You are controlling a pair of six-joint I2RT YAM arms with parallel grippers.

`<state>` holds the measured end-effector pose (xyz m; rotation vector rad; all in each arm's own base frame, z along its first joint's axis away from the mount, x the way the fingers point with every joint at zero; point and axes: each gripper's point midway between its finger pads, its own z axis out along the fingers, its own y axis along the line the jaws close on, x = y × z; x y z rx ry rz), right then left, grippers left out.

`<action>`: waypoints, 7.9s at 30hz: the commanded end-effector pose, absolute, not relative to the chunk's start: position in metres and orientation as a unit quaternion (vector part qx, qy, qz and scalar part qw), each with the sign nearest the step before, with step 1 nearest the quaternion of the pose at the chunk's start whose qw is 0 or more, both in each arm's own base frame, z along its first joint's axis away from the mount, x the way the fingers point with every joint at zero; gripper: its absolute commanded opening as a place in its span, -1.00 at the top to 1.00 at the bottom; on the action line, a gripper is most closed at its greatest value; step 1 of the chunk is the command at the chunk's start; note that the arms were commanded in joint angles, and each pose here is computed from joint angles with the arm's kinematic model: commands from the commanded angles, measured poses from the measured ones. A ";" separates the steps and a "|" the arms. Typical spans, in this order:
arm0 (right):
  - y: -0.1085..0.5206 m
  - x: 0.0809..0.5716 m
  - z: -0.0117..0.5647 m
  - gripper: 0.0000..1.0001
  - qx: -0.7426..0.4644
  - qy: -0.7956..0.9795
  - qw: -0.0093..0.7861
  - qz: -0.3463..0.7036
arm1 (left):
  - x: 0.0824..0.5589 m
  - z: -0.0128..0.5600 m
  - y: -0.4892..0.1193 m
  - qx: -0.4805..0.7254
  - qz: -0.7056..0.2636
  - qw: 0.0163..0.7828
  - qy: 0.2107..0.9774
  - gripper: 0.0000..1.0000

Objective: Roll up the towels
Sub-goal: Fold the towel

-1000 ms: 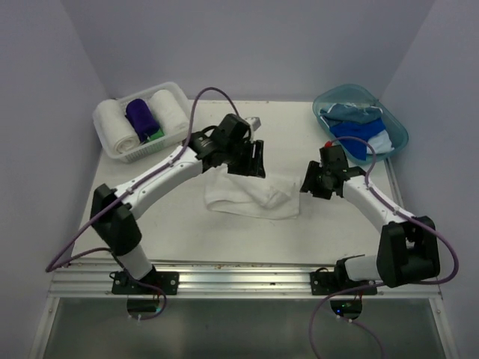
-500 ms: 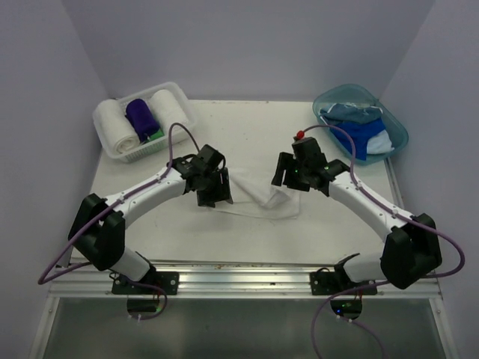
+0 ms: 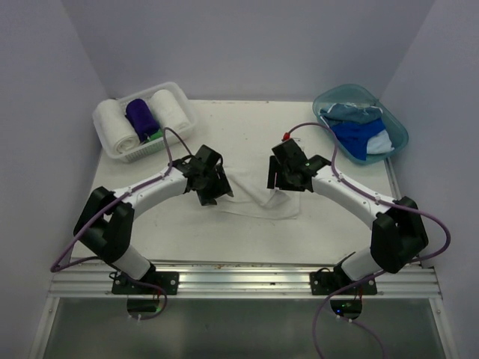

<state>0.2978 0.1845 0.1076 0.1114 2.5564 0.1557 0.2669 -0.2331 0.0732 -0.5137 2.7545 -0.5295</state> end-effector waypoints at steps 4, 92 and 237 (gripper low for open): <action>0.178 0.304 0.124 -0.40 0.053 0.947 0.312 0.053 | 0.276 0.075 -0.246 -0.218 -0.206 0.154 0.941 -0.38; 0.173 0.204 0.049 -0.23 0.150 0.953 0.166 0.203 | 0.272 0.081 -0.224 -0.128 -0.217 0.209 0.945 -0.22; 0.100 0.268 0.141 1.00 0.130 0.929 0.337 0.075 | 0.275 0.044 -0.189 -0.187 -0.150 0.220 0.946 1.00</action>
